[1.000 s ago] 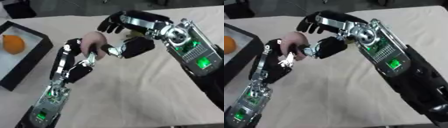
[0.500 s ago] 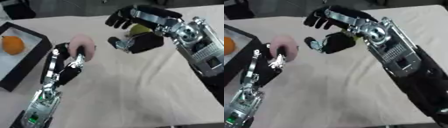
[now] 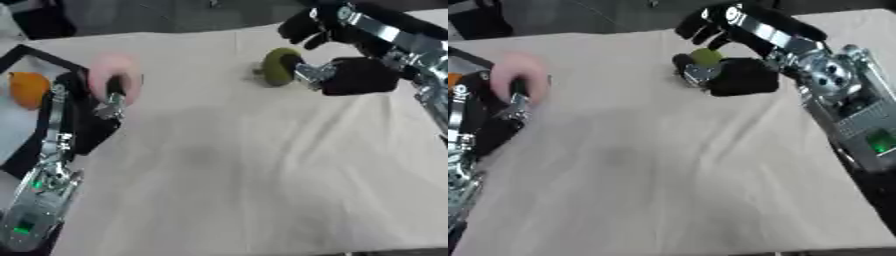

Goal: Pick up the objects with one hand, pass them to the other hand, and then place them into the box on the other side of the table.

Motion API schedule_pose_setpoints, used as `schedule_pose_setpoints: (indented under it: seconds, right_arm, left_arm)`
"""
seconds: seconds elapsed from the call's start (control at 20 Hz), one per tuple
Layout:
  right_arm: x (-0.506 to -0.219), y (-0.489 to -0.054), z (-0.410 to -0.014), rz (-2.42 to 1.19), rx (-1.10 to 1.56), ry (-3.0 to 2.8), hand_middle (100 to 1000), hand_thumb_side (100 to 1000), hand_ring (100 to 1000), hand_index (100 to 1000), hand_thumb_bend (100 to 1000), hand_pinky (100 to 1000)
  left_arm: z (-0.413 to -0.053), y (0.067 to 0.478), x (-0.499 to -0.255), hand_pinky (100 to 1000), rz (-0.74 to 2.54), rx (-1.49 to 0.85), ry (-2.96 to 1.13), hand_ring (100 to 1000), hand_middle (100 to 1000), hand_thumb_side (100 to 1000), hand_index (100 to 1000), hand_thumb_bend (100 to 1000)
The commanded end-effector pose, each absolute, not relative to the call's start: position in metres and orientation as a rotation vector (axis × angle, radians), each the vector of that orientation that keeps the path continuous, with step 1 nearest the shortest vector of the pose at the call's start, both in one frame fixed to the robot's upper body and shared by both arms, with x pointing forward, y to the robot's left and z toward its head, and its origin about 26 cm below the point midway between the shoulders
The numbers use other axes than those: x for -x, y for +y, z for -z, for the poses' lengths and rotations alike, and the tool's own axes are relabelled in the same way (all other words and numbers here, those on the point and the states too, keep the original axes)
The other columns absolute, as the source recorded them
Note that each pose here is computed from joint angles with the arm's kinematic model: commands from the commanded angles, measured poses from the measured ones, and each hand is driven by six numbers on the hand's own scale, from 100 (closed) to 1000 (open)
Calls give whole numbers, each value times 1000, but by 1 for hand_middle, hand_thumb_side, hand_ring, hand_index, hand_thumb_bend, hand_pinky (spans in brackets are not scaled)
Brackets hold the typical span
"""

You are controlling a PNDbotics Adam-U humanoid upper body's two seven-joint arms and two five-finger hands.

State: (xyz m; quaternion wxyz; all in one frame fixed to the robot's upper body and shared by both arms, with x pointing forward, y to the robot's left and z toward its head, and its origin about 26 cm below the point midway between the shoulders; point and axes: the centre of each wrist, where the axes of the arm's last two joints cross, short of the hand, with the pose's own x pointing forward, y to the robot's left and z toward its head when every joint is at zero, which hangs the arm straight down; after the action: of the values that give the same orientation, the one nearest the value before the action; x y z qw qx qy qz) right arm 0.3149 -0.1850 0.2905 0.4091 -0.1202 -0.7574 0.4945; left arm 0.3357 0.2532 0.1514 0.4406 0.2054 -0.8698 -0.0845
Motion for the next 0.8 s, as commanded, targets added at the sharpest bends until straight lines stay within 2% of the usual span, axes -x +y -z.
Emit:
schedule_pose_setpoints:
  seconds: [0.05, 0.25, 0.65, 0.7, 0.75, 0.8]
  right_arm:
    - [-312, -200, -298, -1184, 363, -1944, 753, 321, 816, 792, 261, 801]
    - [-315, -212, -288, -1108, 381, -1926, 744, 331, 808, 784, 229, 796]
    - [-317, -221, -283, -1038, 394, -1922, 743, 333, 808, 784, 231, 795]
    - [-317, -222, -283, -1033, 398, -1922, 743, 349, 808, 784, 187, 795]
    - [-317, -223, -283, -1026, 402, -1923, 743, 332, 808, 784, 230, 795]
    - [-318, -224, -283, -1016, 408, -1925, 742, 332, 808, 784, 230, 795]
  left_arm:
    - [-171, 277, -335, 537, 213, -638, -2180, 600, 402, 215, 497, 100]
    - [-179, 297, -335, 538, 204, -754, -2173, 596, 401, 200, 499, 100]
    - [-178, 337, -341, 540, 173, -912, -2074, 596, 404, 193, 503, 100]
    - [-177, 342, -342, 542, 173, -930, -2053, 597, 407, 207, 508, 100]
    - [-177, 348, -343, 543, 182, -952, -2025, 598, 409, 187, 510, 100]
    - [-176, 354, -345, 545, 199, -972, -1993, 597, 411, 183, 514, 100]
